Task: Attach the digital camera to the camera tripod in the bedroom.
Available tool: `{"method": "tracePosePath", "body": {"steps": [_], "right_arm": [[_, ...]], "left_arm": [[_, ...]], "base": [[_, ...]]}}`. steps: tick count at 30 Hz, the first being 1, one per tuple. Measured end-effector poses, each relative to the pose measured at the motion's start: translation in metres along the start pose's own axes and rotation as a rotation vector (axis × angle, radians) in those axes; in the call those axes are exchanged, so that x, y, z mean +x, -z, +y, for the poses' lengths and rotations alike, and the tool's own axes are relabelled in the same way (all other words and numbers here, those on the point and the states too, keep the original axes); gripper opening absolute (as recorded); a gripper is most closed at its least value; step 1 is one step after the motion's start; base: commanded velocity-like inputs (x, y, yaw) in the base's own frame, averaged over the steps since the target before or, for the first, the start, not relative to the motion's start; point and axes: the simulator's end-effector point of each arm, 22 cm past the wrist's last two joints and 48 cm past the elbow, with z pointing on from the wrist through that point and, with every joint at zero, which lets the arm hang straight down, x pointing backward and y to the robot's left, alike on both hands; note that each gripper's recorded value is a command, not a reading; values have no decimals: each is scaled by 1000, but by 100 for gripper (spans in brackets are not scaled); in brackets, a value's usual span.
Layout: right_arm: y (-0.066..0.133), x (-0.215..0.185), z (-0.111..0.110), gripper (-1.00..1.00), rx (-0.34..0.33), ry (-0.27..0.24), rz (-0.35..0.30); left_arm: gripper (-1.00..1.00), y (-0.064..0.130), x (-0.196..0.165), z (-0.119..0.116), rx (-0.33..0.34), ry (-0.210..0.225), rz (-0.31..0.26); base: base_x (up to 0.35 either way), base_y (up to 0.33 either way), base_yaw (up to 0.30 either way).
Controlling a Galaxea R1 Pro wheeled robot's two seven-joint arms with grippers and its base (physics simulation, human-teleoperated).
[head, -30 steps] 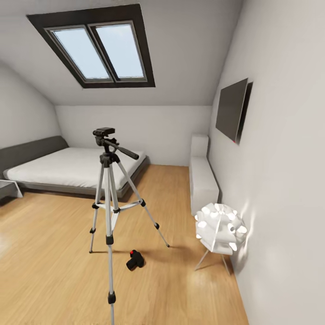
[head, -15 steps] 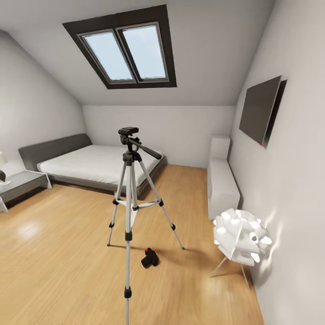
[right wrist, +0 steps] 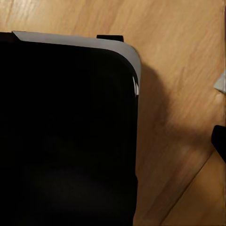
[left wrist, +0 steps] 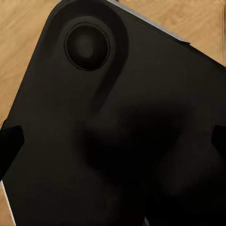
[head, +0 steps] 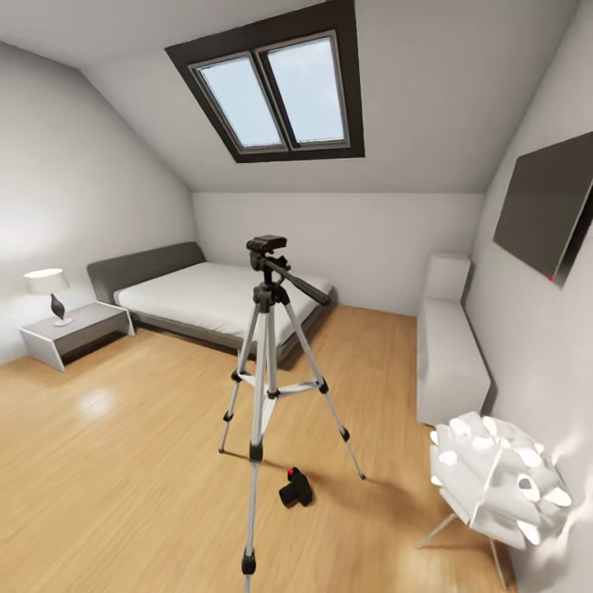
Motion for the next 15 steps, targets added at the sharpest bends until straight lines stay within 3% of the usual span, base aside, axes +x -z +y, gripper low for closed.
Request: {"method": "tracePosePath", "body": {"steps": [6, 15], "right_arm": [[0, 0, 0, 100, 1, 0, 0], [0, 0, -1, 100, 1, 0, 1]], "left_arm": [[100, 0, 0, 0, 0, 0, 0], [100, 0, 0, 0, 0, 0, 0]], "base": [[244, -69, 278], [39, -10, 278]]}}
